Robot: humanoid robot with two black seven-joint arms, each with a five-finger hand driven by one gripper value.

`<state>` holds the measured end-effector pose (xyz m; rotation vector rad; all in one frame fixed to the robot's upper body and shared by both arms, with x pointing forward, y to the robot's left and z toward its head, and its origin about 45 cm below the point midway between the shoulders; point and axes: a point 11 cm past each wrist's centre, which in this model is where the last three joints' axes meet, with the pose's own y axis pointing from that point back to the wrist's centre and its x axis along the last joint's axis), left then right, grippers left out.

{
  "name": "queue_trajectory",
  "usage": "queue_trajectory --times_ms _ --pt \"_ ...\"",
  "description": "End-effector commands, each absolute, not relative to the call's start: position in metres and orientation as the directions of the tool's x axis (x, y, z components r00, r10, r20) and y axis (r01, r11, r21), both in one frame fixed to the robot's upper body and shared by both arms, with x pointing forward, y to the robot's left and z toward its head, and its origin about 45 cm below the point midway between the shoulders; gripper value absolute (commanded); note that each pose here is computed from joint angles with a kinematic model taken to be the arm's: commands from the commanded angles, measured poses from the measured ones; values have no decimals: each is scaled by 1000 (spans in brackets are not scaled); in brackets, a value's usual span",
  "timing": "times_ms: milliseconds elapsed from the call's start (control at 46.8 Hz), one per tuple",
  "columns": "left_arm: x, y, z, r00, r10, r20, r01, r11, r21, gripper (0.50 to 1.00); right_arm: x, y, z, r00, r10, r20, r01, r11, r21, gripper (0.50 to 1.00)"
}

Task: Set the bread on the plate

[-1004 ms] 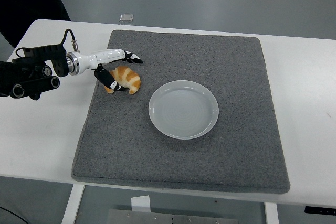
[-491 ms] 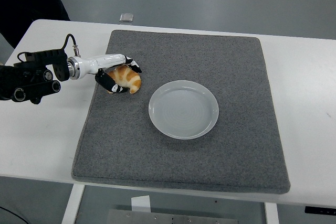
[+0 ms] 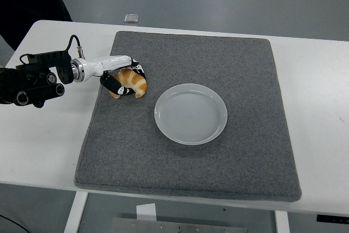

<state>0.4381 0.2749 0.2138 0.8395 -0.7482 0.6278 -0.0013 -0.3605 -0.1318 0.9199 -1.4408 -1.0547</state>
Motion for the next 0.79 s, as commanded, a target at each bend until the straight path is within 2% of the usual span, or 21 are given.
queue_trajectory --times_ms 0,342,577,769 --pt "439 276 214 583 195 789 -744 519 421 500 -1 -361 -132 -125 -943 307 8 309 951 952" --pt "444 271 225 563 199 802 -749 533 393 500 -1 -361 -132 -125 -943 307 8 309 951 952" --pt "458 249 276 507 201 838 -750 582 314 500 -1 -361 -132 -125 -943 307 8 309 951 952" --pt "469 254 329 429 203 880 -775 583 243 500 -1 -361 -132 -125 -943 307 8 309 951 952"
